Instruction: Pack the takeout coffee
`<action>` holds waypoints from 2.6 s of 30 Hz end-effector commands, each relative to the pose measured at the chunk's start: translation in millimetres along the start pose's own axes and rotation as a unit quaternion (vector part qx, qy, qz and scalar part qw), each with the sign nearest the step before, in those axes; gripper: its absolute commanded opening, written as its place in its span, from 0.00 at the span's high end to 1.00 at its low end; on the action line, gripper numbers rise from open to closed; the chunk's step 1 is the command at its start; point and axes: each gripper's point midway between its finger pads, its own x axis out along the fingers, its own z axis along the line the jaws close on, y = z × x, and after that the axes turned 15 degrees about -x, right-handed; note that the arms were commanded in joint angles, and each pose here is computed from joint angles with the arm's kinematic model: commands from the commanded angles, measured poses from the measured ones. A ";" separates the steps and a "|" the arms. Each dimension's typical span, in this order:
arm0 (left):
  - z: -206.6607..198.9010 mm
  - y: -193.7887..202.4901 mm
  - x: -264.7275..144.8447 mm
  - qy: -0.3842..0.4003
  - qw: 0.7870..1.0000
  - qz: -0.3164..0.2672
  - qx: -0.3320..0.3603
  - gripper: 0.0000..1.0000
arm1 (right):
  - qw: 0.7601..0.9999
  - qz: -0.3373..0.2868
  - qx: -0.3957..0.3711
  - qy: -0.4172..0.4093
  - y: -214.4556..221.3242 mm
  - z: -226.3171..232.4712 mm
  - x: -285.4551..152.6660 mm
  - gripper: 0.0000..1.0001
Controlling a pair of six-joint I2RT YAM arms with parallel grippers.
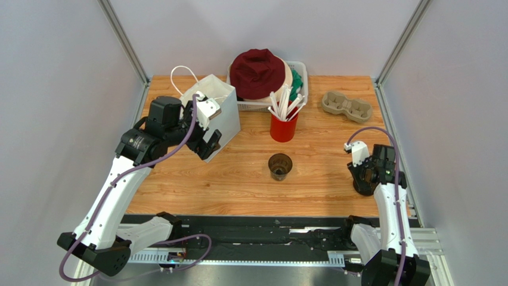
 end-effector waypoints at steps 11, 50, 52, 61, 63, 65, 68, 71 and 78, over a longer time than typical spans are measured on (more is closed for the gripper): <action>-1.2 -4.7 2.1 0.006 1.000 -0.011 -0.006 0.02 | 0.999 -0.040 0.008 0.035 -21.7 -18.1 -18.3 0.96; -4.1 -63.9 -21.6 0.011 0.950 -0.066 0.306 0.01 | 0.863 -0.413 -0.066 -0.282 -231.8 24.2 -238.6 0.96; 5.0 -69.2 -26.6 -0.027 0.933 -0.057 0.353 0.01 | 0.850 -0.425 -0.087 -0.299 -237.9 30.1 -246.1 0.96; -25.6 -116.0 -56.6 -0.091 0.766 -0.155 0.617 0.01 | 0.792 -0.450 -0.132 -0.392 -256.6 69.2 -268.0 0.96; -53.1 -127.4 -55.8 -0.069 0.712 -0.219 0.663 0.01 | 0.785 -0.450 -0.138 -0.402 -260.5 76.0 -268.2 0.96; -70.7 -127.0 -55.0 -0.053 0.676 -0.247 0.693 0.01 | 0.785 -0.450 -0.136 -0.403 -264.7 80.4 -268.6 0.96; -95.4 -120.8 -40.7 -0.025 0.650 -0.264 0.712 0.01 | 0.785 -0.455 -0.130 -0.399 -266.1 84.8 -262.0 0.96; -114.6 -120.6 -27.3 0.010 0.686 -0.269 0.676 0.01 | 0.782 -0.459 -0.145 -0.396 -258.1 93.1 -261.0 0.96; -140.0 -148.3 -28.1 0.104 0.839 -0.257 0.469 0.01 | 0.771 -0.451 -0.253 -0.371 -221.6 112.7 -265.0 1.00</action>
